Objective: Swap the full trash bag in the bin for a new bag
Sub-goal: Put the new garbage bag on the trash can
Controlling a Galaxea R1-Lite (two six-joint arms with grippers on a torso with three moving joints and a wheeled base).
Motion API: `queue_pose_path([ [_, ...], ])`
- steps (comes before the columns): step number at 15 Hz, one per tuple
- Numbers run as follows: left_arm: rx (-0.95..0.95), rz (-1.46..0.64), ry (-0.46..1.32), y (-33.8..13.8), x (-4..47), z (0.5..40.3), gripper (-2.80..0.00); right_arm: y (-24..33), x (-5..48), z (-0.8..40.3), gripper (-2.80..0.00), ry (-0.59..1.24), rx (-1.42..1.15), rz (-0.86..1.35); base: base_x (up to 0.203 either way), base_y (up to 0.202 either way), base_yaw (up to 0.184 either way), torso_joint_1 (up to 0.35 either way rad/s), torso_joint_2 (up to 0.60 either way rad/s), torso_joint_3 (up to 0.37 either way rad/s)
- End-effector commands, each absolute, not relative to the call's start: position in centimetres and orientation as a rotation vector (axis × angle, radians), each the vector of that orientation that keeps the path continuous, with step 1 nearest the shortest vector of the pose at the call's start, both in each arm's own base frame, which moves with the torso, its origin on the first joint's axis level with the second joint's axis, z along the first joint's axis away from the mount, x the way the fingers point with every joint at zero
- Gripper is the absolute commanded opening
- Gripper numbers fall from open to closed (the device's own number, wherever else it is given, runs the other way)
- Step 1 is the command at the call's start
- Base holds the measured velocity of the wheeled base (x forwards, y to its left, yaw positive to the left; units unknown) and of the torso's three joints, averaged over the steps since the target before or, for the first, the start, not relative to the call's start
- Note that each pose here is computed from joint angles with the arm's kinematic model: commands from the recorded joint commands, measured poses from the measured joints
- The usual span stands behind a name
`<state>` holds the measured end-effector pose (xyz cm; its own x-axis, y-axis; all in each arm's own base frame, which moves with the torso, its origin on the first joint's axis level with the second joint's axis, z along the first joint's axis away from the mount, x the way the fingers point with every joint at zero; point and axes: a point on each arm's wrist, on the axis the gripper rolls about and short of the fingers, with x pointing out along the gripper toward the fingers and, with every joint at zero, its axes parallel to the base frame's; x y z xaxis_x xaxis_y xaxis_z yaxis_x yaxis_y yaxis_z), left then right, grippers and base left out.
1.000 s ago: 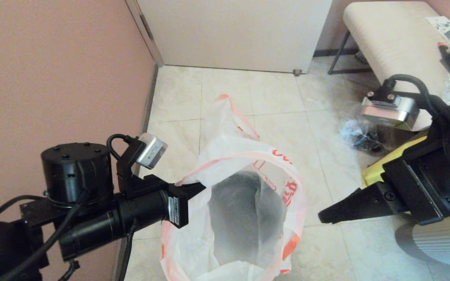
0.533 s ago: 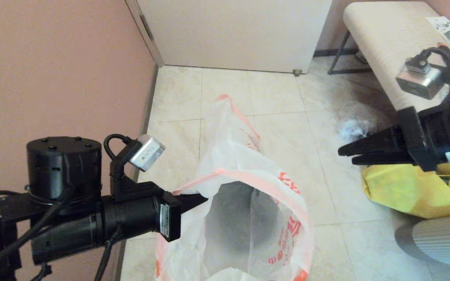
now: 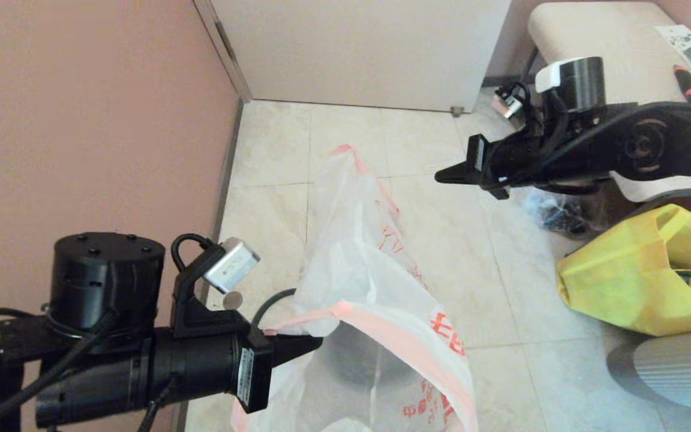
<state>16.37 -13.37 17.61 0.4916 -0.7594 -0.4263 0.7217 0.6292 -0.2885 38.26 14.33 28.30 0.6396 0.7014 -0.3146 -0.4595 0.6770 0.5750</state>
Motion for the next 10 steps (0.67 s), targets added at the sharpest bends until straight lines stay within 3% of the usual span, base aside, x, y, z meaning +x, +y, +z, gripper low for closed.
queue_pose_path([
  [1,-0.084,-0.942,0.57,-13.3,16.0,17.4,-2.8,15.6,42.4,24.8,-2.8,0.563,0.425,0.675,0.0,0.0,0.0,0.0,0.0,0.0],
  [6,-0.164,-1.092,0.656,-12.3,15.3,17.5,-2.8,16.5,45.1,22.8,-2.8,0.397,0.366,0.675,0.0,0.0,0.0,0.0,0.0,0.0],
  [10,-0.172,-1.076,0.669,-12.6,16.3,17.4,-2.8,20.5,44.8,20.3,-2.8,0.44,0.355,0.748,0.0,0.0,0.0,0.0,0.0,0.0],
])
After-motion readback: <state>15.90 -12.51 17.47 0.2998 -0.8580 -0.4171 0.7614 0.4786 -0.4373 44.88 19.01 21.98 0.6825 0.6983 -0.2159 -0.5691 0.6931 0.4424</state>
